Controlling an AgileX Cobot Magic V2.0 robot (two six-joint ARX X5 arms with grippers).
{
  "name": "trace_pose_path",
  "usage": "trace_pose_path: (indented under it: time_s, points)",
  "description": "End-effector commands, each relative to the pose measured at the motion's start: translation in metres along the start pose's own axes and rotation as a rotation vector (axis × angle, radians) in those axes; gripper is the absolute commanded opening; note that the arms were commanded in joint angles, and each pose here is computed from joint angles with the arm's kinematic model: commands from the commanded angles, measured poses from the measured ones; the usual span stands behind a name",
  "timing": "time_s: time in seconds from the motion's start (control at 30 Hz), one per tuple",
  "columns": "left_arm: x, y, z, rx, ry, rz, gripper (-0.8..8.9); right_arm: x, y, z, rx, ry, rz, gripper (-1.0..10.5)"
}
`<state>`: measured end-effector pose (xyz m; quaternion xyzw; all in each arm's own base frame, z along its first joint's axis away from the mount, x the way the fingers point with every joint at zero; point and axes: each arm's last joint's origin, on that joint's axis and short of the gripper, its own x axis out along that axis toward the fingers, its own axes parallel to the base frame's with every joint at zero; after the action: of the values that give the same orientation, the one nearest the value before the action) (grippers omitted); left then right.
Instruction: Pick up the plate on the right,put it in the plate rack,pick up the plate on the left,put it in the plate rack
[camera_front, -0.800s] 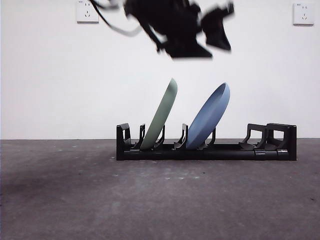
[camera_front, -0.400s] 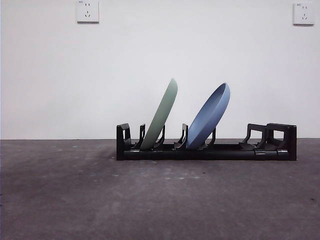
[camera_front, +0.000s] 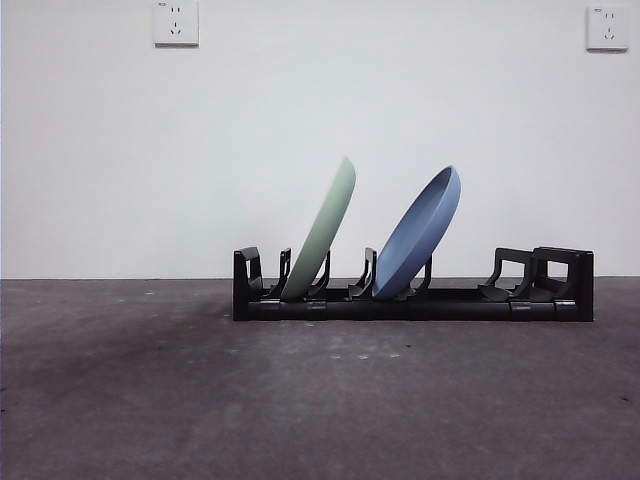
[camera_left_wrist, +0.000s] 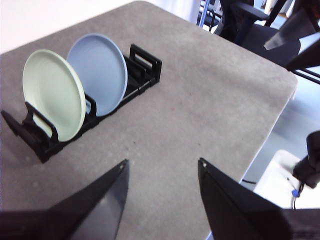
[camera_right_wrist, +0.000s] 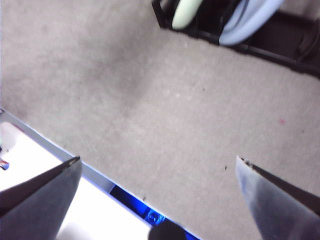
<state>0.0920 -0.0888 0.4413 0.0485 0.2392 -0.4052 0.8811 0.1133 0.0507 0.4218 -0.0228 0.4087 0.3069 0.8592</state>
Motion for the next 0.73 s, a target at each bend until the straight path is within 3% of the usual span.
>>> trace_pose_path:
  time_s: [0.03, 0.1, 0.37, 0.43, 0.53, 0.6, 0.73]
  points:
    - [-0.003, -0.001, -0.002, 0.018, 0.006, -0.001, 2.34, 0.006, -0.002, -0.006, 0.002, 0.049, 0.007, 6.6]
    - [-0.002, -0.001, -0.002, 0.018, 0.01, -0.001, 2.34, 0.008, -0.002, -0.007, 0.002, 0.056, 0.008, 6.2]
    - [0.012, 0.001, 0.0, 0.012, 0.051, 0.0, 2.16, 0.008, -0.002, -0.007, -0.008, 0.056, 0.008, 0.9]
    - [0.014, 0.001, 0.001, 0.012, 0.055, 0.0, 2.14, 0.008, -0.002, -0.007, -0.022, 0.056, 0.009, 0.8]
    - [0.013, 0.001, 0.0, 0.036, 0.055, 0.0, -0.11, 0.008, -0.002, -0.007, -0.025, 0.056, 0.009, 0.5]
    - [0.013, 0.002, 0.0, 0.048, 0.062, -0.001, -0.07, 0.008, -0.002, -0.007, -0.034, 0.056, 0.009, -0.2]
    - [0.013, 0.002, -0.001, 0.047, 0.069, 0.0, -0.07, 0.008, -0.002, -0.007, -0.048, 0.056, 0.009, -0.1]
